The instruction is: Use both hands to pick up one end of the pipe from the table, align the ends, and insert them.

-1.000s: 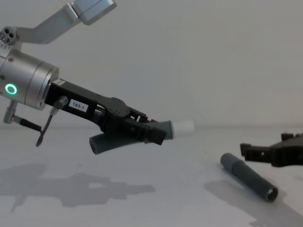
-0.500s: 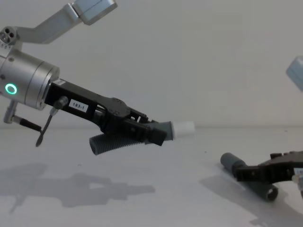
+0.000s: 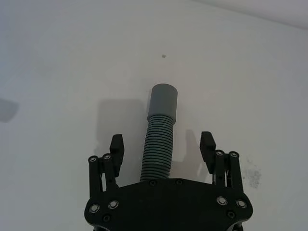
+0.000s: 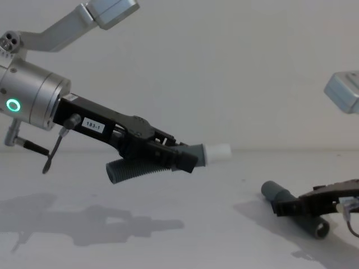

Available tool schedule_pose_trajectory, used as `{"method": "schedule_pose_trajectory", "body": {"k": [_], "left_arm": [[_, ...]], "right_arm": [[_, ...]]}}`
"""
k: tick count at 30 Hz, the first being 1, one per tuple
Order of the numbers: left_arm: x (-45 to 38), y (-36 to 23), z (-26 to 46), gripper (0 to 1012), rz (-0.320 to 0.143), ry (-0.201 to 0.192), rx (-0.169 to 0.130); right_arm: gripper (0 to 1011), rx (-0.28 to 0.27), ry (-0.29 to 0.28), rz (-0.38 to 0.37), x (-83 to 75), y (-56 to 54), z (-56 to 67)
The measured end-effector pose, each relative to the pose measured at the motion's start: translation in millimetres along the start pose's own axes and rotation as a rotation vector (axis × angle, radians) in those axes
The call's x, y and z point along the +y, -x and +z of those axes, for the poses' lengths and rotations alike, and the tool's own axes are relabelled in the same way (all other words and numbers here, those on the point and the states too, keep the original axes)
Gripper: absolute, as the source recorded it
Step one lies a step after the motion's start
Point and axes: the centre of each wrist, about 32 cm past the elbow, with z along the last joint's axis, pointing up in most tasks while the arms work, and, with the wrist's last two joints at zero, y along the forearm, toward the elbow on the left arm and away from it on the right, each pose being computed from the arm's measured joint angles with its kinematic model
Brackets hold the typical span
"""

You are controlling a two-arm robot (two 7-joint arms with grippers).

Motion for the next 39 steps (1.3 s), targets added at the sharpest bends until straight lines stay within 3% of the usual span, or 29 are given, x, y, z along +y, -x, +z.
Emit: {"method": "schedule_pose_trajectory", "body": {"k": [5, 9, 15, 23, 39], "left_arm": [[0.0, 0.0, 0.0, 357, -0.001, 0.000, 0.000], [0.0, 0.0, 0.0, 357, -0.001, 0.000, 0.000], [0.0, 0.0, 0.0, 357, -0.001, 0.000, 0.000], [0.0, 0.0, 0.0, 357, -0.001, 0.000, 0.000], [0.0, 0.0, 0.0, 357, -0.001, 0.000, 0.000]], "right_arm": [[904, 0.006, 0.016, -0.001, 4.7, -1.8, 2.6], [789, 0.017, 0.033, -0.004, 9.4, -3.1, 4.8], [547, 0.038, 0.054, -0.006, 14.1, -3.7, 6.7], [316, 0.059, 0.069, -0.006, 17.2, -3.4, 7.2], [274, 0.081, 0.063, 0.003, 16.1, -2.0, 4.9]]}}
